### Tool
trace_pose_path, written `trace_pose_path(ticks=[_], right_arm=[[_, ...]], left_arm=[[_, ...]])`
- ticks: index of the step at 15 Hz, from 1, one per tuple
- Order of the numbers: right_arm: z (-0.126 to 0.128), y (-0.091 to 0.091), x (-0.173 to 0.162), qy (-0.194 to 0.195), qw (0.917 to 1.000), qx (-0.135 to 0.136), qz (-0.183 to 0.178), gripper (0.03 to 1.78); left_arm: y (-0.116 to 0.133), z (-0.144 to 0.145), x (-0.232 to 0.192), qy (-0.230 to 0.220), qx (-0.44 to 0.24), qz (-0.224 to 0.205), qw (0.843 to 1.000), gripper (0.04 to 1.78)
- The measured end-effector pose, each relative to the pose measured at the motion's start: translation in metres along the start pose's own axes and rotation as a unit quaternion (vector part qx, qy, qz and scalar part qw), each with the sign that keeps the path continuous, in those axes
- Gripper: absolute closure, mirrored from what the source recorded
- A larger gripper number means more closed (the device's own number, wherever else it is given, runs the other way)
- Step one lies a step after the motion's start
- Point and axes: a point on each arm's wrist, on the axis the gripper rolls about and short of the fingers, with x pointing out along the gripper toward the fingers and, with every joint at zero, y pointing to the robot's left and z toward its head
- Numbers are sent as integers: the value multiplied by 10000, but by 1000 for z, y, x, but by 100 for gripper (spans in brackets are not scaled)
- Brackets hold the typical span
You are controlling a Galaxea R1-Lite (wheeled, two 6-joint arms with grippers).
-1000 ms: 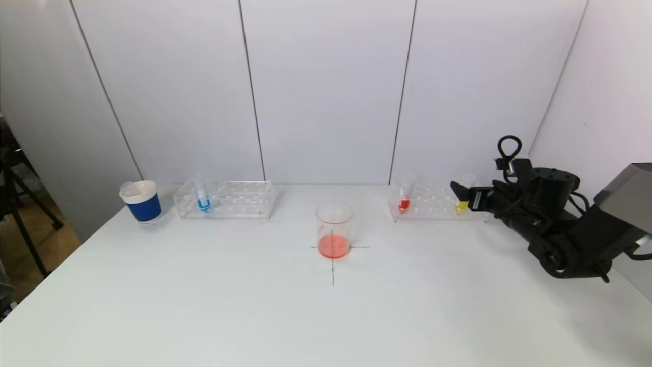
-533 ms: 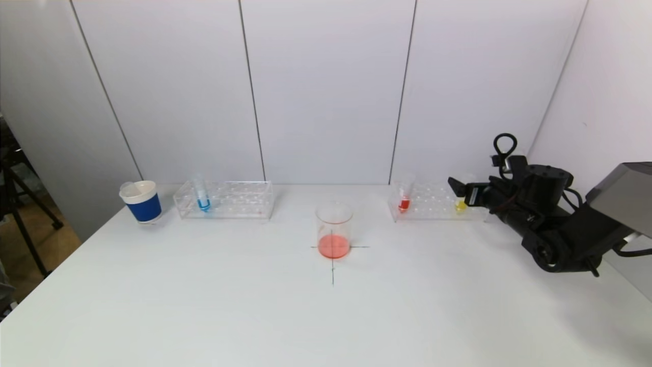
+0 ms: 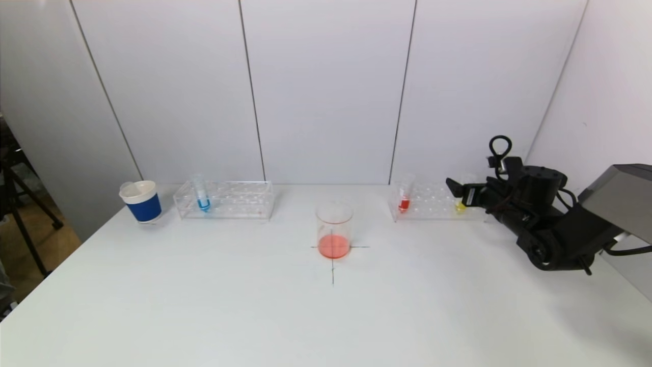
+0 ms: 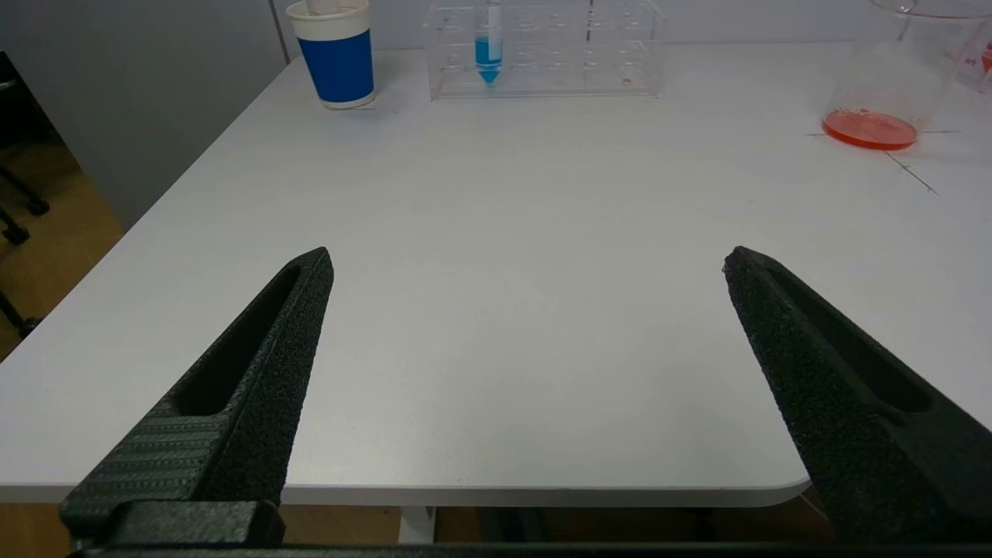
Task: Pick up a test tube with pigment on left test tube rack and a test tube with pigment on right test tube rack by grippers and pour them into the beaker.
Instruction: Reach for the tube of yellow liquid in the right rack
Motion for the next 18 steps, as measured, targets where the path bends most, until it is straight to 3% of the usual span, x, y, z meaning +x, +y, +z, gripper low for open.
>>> trace_pose_path(ticks=[18], right_arm=[[-6,1,8,24,10000,-39,12,4]], left_arm=[[0,0,0,0,2,0,10000,6]])
